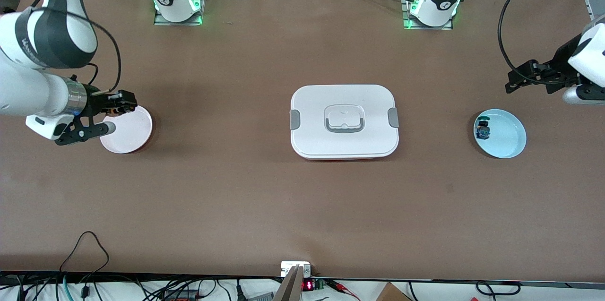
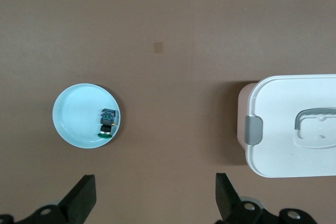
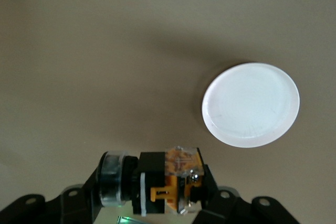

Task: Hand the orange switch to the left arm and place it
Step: 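Carry the switch over the box with the right gripper while the left gripper approaches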

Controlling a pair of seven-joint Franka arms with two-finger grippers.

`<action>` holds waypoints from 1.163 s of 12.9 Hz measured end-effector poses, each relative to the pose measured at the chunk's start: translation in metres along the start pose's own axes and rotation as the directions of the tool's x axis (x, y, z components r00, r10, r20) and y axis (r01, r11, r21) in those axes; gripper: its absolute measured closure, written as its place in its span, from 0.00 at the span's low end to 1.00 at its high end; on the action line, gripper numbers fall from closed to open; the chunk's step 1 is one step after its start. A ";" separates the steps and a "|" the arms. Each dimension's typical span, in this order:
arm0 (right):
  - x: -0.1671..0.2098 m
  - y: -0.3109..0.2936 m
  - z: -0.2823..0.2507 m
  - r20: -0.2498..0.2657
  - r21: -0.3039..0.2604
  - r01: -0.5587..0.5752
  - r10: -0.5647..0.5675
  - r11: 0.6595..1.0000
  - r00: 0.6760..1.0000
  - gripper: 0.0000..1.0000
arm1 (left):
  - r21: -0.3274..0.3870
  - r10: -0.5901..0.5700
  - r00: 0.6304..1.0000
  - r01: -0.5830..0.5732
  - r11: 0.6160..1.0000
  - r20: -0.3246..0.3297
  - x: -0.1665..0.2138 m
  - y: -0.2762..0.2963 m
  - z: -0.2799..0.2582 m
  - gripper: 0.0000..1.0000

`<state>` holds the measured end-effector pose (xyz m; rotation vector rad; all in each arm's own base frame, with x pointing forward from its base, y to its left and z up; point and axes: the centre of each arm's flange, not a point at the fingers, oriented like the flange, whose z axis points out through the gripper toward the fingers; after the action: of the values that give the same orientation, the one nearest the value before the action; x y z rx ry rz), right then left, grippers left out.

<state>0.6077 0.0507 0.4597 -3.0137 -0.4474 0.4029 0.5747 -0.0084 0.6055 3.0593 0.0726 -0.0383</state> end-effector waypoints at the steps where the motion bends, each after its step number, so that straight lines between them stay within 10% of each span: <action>1: -0.001 -0.015 -0.016 -0.021 -0.001 0.029 -0.029 1.000 0.999 0.28 | -0.028 -0.013 1.000 0.013 1.000 0.003 0.001 -0.005 0.001 0.00; 9: -0.043 -0.161 -0.135 -0.246 0.060 0.364 -0.340 0.929 0.908 0.28 | -0.107 -0.015 0.998 0.022 0.994 0.068 0.014 0.000 0.030 0.00; 13: -0.050 -0.261 -0.152 -0.392 0.060 0.558 -0.495 0.827 0.776 0.28 | -0.110 -0.010 0.990 0.025 0.994 0.141 0.023 -0.001 0.056 0.00; 15: -0.048 -0.304 -0.153 -0.490 0.012 0.672 -0.581 0.741 0.650 0.28 | -0.138 -0.007 0.983 0.033 0.990 0.182 0.019 0.000 0.057 0.00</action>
<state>0.5203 0.3225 0.6511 -2.4025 -1.2558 -0.3041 0.5926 -0.0117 0.5486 2.8989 0.0906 -0.2987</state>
